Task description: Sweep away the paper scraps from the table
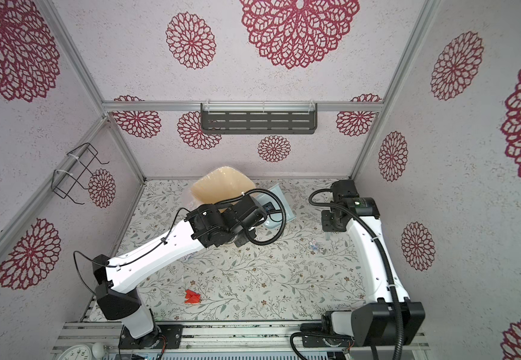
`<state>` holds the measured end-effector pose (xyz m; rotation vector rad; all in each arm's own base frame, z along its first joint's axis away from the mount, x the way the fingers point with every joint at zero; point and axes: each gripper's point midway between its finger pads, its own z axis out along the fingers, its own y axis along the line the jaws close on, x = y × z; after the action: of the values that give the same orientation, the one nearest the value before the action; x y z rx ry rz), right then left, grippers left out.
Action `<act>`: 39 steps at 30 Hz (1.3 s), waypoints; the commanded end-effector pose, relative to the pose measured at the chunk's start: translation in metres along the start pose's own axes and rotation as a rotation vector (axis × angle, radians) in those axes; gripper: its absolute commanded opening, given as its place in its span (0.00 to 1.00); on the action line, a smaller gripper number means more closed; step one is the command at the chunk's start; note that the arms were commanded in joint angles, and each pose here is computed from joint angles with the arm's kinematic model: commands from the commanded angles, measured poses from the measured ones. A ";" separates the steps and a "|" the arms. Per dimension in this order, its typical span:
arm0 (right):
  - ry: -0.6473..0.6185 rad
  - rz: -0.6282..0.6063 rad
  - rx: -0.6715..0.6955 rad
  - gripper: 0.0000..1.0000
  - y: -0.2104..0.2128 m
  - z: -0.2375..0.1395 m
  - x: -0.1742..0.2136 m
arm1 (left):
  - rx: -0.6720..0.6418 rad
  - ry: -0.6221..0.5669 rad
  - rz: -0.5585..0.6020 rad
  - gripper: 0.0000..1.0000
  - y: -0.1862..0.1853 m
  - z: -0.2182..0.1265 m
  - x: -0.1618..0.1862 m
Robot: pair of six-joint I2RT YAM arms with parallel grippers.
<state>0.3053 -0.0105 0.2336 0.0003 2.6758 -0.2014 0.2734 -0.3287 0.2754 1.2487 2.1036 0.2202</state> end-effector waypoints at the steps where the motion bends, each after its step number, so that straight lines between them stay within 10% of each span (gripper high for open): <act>1: 0.022 -0.025 0.159 0.00 -0.027 0.008 -0.001 | 0.123 -0.037 -0.073 0.00 -0.029 0.006 -0.005; 39: 0.211 -0.156 -0.055 0.00 0.041 0.054 0.035 | 0.451 0.244 -0.055 0.00 -0.149 0.110 0.079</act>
<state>0.3049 0.0134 0.1615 -0.1707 2.8771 -0.2171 0.2124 -0.3597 0.0991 1.4795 2.4582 -0.1222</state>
